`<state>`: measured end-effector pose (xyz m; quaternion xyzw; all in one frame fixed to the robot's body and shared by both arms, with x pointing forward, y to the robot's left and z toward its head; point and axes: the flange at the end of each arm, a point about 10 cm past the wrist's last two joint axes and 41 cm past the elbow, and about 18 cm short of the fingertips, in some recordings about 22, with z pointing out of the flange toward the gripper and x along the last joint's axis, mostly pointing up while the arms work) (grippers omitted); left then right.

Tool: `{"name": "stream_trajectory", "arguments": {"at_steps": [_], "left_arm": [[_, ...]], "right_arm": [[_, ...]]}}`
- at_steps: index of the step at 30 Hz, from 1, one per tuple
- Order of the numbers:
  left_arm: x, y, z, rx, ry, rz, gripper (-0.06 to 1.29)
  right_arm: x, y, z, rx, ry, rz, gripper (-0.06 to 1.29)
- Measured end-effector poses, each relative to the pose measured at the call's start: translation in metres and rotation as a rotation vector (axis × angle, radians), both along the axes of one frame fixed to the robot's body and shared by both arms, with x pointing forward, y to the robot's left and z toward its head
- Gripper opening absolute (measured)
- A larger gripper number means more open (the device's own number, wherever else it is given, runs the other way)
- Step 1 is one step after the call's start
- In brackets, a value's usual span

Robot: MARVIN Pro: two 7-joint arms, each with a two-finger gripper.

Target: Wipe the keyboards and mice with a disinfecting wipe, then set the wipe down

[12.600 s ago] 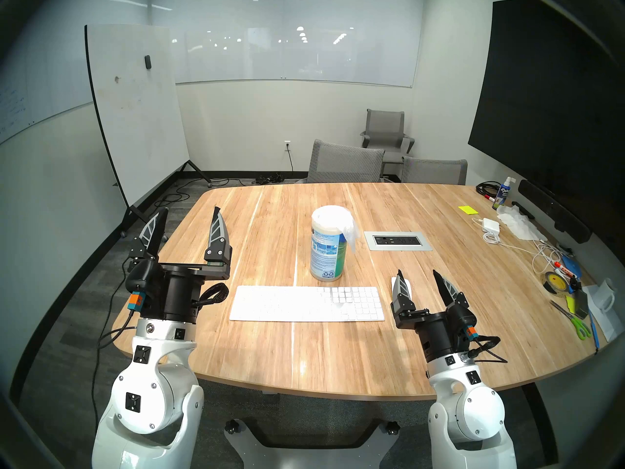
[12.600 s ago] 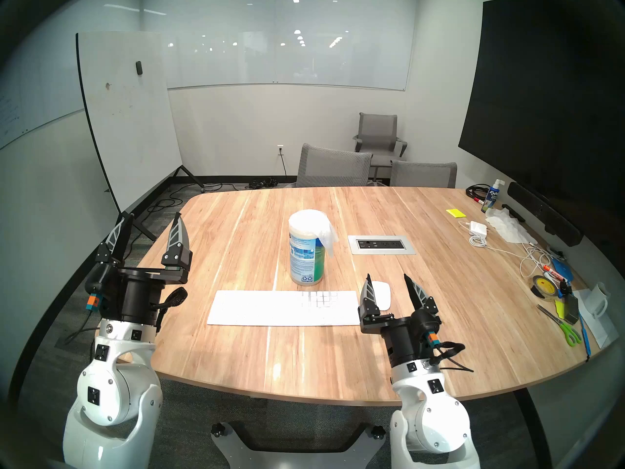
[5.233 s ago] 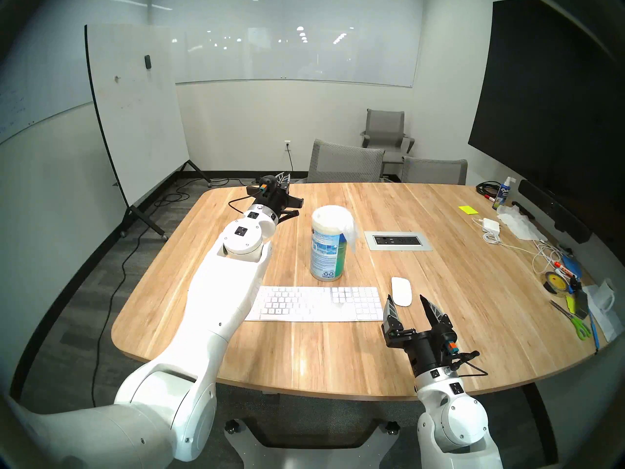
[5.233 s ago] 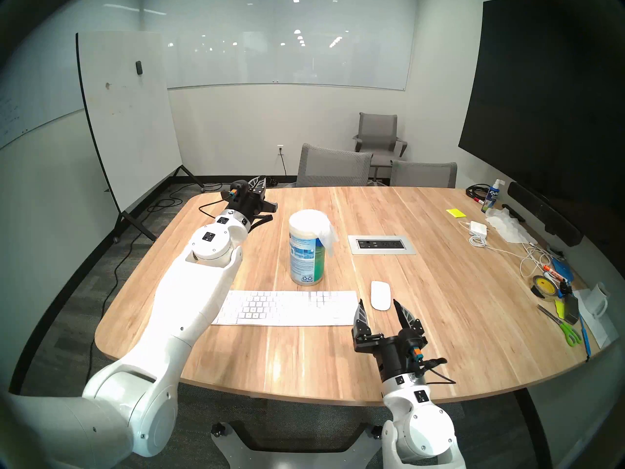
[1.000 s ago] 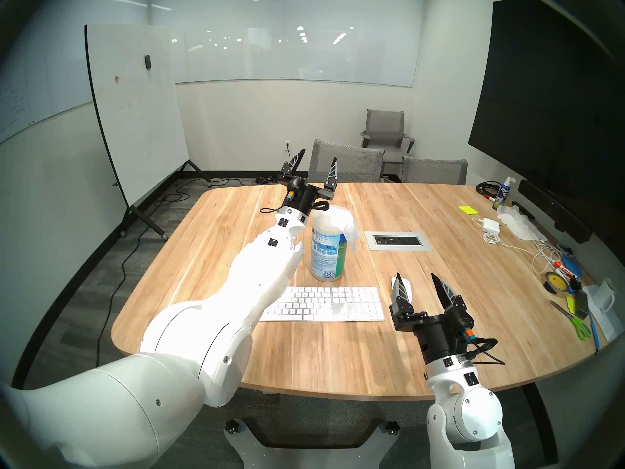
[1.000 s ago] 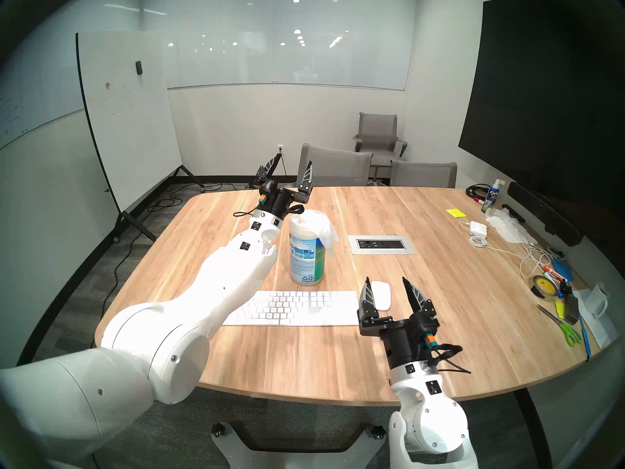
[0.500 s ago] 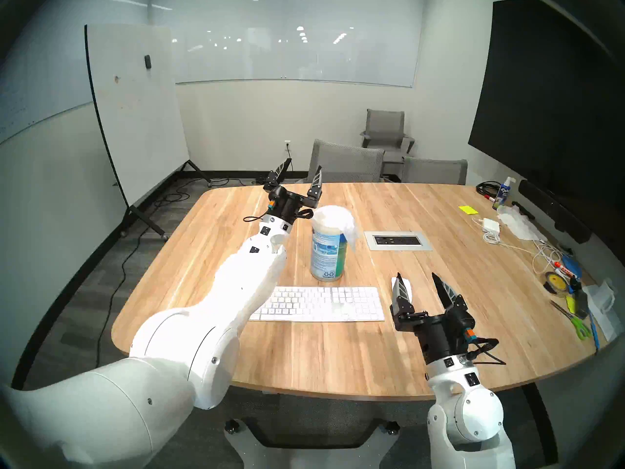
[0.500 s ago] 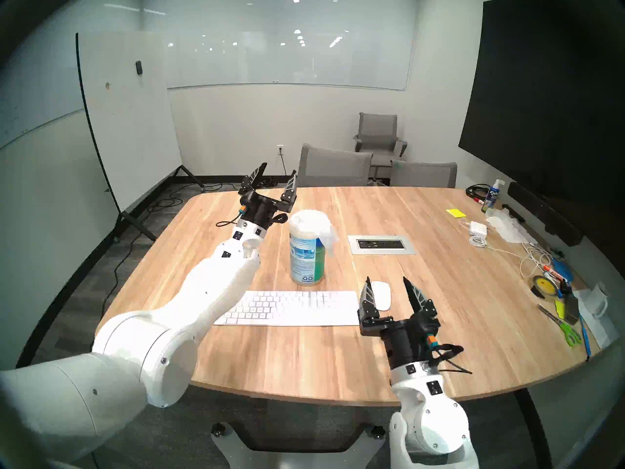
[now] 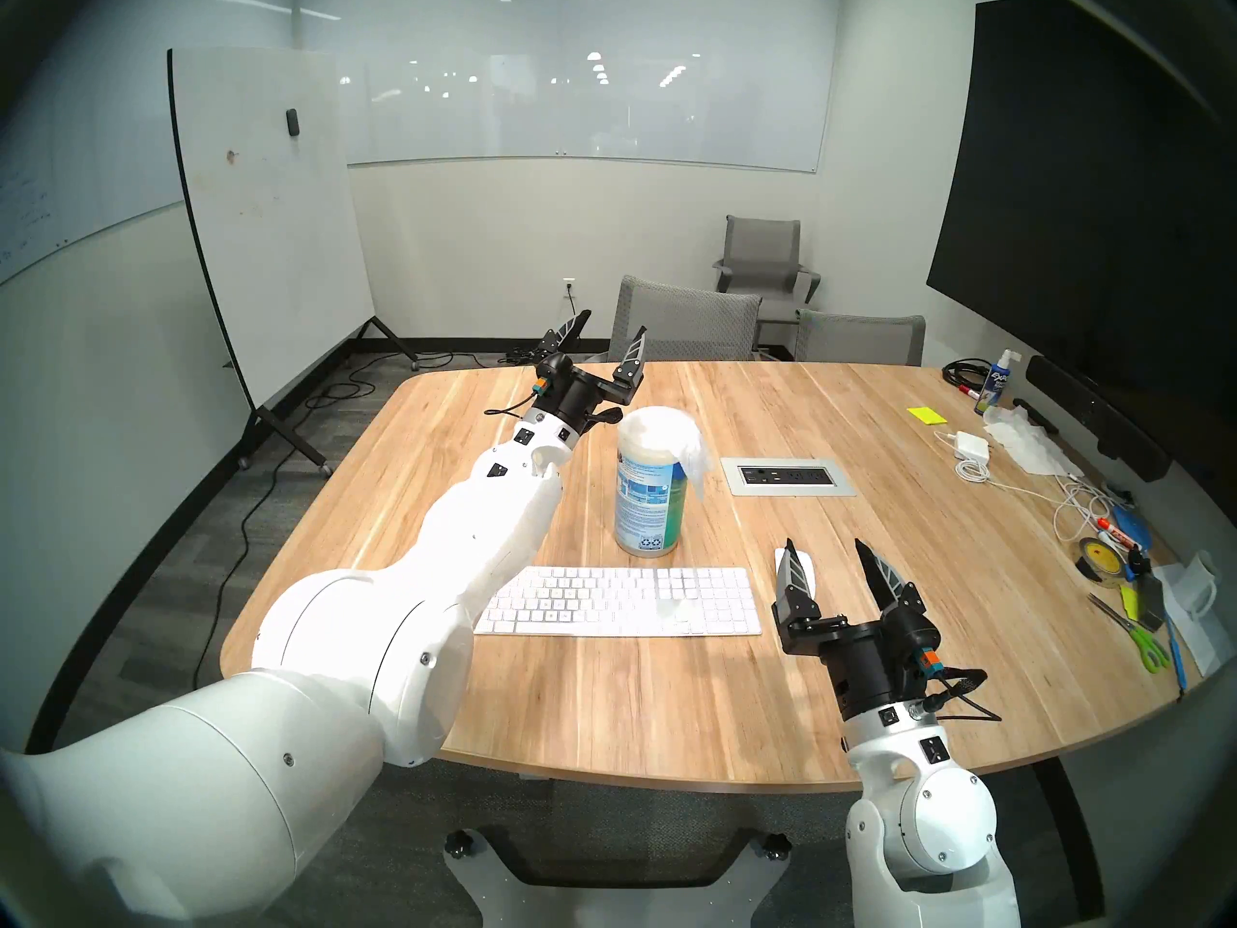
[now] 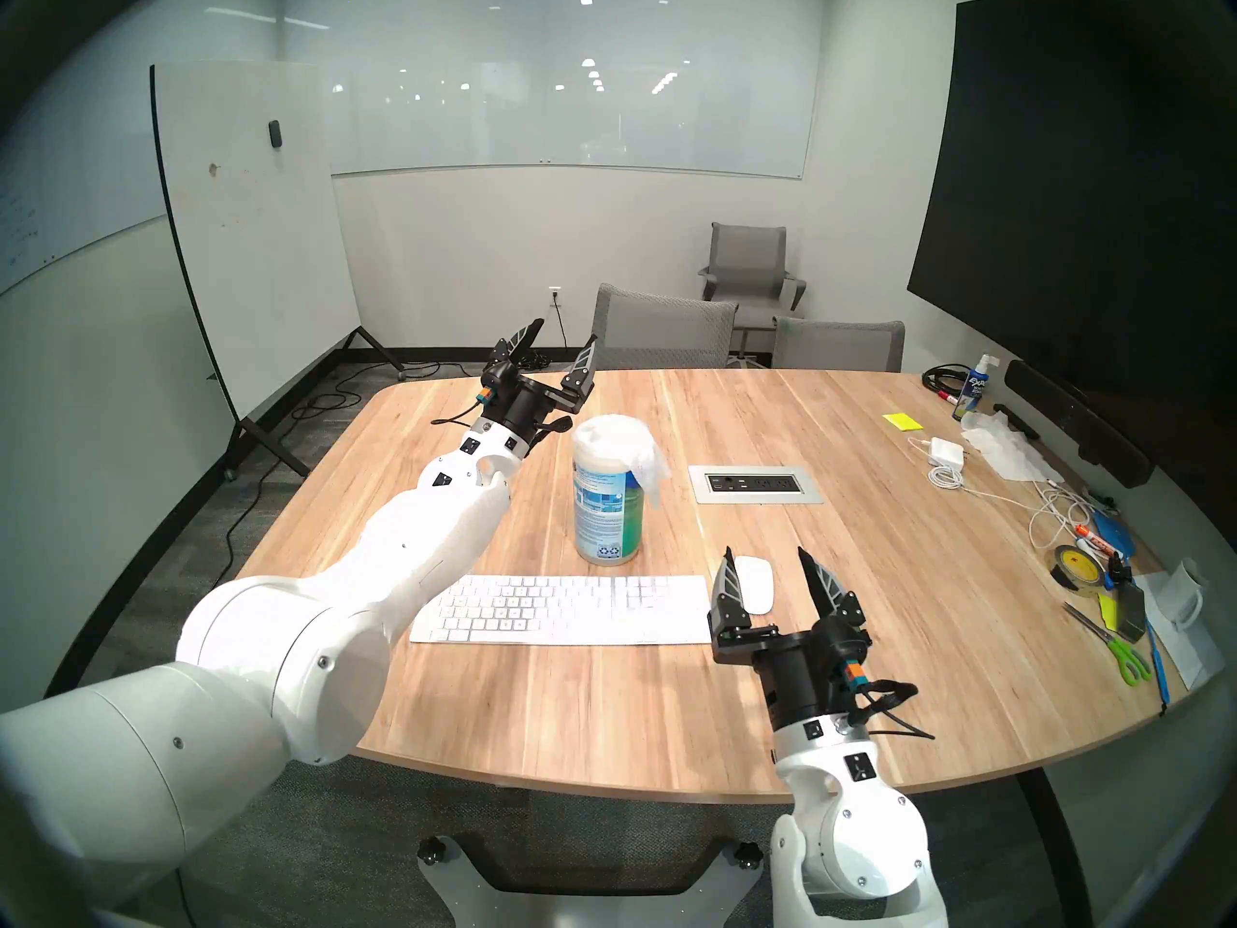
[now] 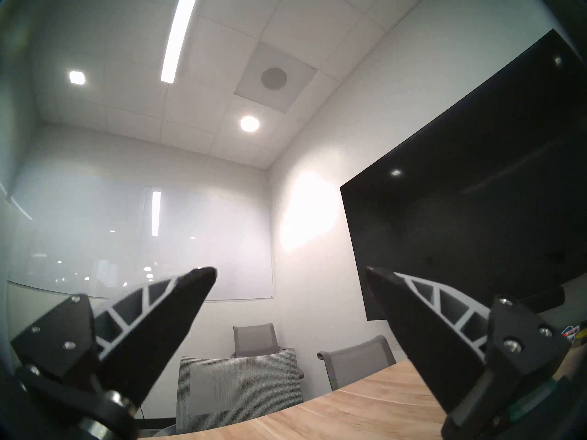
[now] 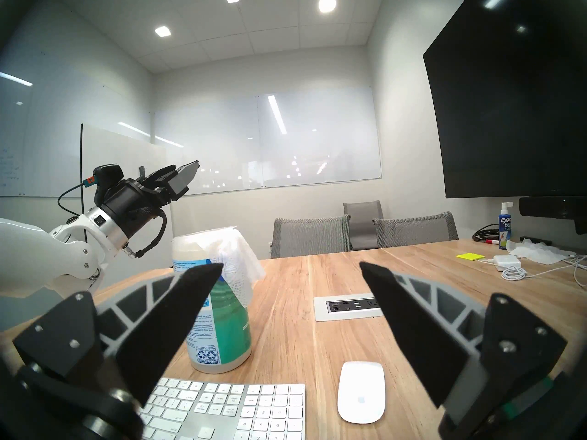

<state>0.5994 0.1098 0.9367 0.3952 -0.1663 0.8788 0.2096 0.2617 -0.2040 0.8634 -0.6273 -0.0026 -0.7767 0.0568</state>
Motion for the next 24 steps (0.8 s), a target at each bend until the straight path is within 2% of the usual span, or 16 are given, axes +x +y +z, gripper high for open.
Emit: {"name": "stream_trajectory", "arguments": {"at_steps": [5,8,13,24], "left_arm": [[-0.007,0.007,0.015,-0.047,-0.098,0.002,1.27],[-0.011,0.013,0.018,-0.083,-0.129,0.011,1.27],[-0.02,0.016,0.02,-0.119,-0.17,0.005,1.27],[-0.046,-0.001,0.015,-0.155,-0.23,-0.051,1.27]], "right_arm": [[0.0,0.0,0.0,0.0,0.0,0.0,1.23],[0.0,0.0,0.0,0.0,0.0,0.0,1.23],[0.0,0.0,0.0,0.0,0.0,0.0,1.23],[0.0,0.0,0.0,0.0,-0.001,0.0,1.23]]}}
